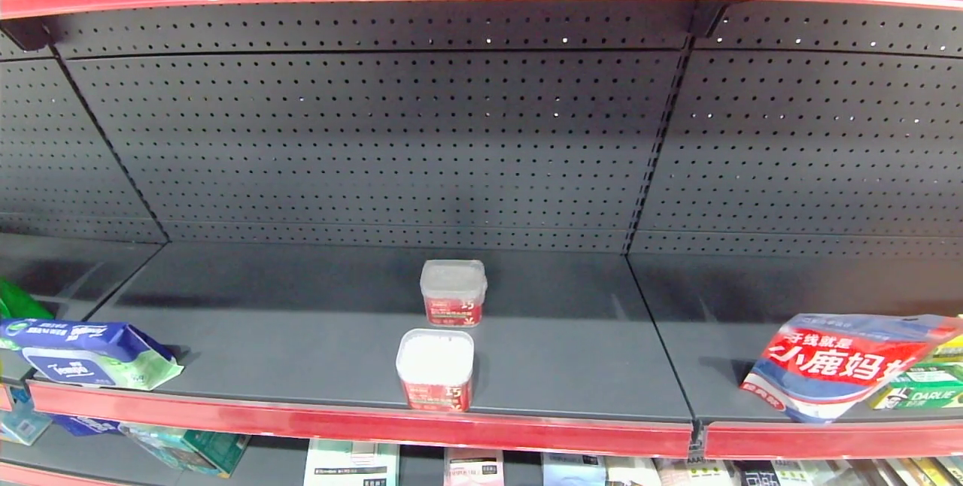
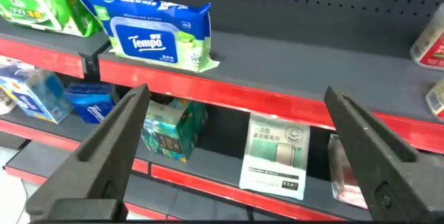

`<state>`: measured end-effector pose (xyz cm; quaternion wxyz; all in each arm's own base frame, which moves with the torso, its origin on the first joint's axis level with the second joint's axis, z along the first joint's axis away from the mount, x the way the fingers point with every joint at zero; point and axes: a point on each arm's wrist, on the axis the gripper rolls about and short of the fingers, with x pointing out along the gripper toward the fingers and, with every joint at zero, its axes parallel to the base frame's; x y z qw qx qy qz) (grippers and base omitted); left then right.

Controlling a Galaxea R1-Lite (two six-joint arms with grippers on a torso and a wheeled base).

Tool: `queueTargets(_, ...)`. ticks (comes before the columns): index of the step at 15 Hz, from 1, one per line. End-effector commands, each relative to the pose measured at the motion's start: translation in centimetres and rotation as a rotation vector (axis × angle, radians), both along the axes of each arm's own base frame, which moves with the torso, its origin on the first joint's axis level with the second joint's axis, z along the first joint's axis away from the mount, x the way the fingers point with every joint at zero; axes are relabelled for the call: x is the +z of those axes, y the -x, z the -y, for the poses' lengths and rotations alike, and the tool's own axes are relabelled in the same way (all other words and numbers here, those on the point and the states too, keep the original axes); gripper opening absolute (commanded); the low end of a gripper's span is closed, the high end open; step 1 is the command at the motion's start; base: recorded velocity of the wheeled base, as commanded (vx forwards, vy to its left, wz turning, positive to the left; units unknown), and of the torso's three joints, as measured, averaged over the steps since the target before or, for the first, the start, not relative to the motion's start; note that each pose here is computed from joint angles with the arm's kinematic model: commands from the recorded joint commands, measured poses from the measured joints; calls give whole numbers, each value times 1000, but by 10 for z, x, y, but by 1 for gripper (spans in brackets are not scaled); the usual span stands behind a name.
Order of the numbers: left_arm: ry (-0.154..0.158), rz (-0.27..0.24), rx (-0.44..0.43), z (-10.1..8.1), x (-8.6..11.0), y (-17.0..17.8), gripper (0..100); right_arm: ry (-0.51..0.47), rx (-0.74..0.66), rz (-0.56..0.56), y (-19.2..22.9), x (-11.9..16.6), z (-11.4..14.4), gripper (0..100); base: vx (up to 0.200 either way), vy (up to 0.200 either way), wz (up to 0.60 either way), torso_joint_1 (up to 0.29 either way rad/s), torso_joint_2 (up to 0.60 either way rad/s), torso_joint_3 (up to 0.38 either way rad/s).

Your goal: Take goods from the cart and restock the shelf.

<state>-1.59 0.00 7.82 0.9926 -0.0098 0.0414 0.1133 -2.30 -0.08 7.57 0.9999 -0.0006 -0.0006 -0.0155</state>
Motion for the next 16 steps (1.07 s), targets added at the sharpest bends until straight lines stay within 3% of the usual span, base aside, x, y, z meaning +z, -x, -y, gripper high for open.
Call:
queueTargets(1,2,-4,1,0,0,0,100,0,0,-1,0,0,0,100,0,0,0,0,0,0)
queueTargets(5,1,-4,0,0,0,0,100,0,0,-1,0,0,0,100,0,0,0,0,0,0)
queueTargets(11,1,-4,-1,0,0,0,100,2,0,-1,0,0,0,100,-200,0,0,3,3,-2)
queueTargets(16,1,-4,-1,0,0,0,100,3,0,-3,0,0,0,100,0,0,0,0,0,0)
